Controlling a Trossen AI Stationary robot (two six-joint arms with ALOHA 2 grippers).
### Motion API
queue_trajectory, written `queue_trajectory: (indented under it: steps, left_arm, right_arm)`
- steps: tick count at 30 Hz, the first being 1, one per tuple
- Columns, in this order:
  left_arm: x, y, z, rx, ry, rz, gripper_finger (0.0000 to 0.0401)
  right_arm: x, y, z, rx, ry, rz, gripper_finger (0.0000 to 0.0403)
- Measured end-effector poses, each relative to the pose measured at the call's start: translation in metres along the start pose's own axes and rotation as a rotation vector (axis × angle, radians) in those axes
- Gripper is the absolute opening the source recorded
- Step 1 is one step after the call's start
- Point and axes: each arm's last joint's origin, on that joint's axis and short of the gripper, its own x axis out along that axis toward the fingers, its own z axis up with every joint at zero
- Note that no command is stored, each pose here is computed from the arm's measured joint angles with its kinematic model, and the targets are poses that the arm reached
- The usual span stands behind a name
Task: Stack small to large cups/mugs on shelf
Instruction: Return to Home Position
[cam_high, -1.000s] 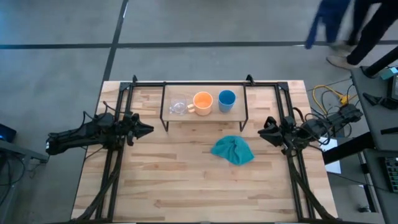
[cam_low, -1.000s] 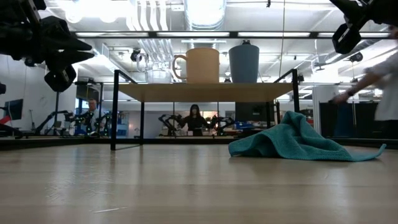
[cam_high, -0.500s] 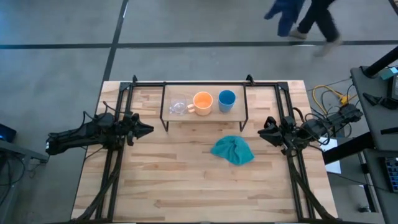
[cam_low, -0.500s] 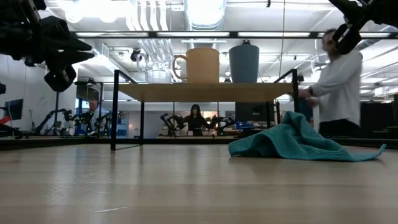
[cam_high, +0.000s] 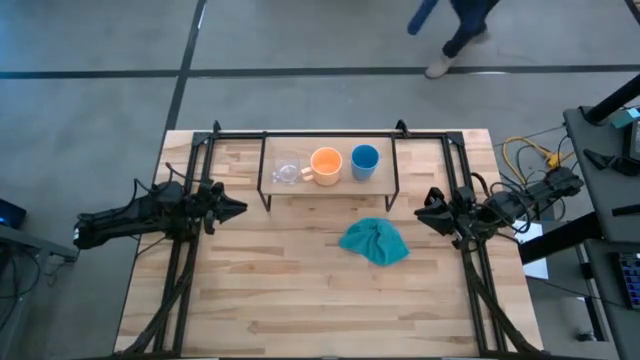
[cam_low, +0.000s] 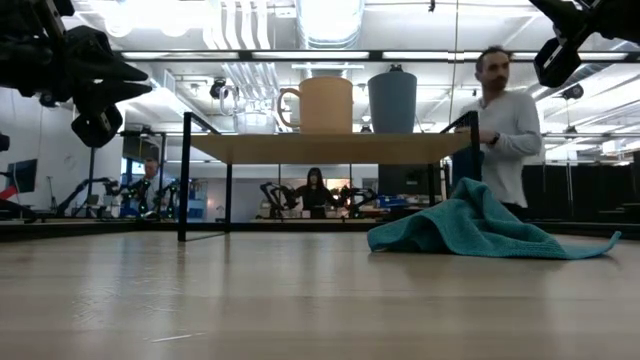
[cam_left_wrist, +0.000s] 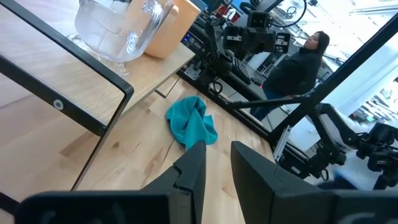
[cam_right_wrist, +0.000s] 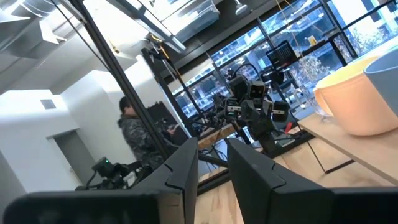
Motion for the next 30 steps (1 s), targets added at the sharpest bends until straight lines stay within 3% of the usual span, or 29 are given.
queue_trajectory:
  steps: [30]
  left_arm:
    - [-0.0001,-0.0001,0.0001,0.000,-0.001,0.000,0.0061]
  right_arm:
    - [0.0000,0.0000,0.0000,0.000,0.000,0.000,0.0084]
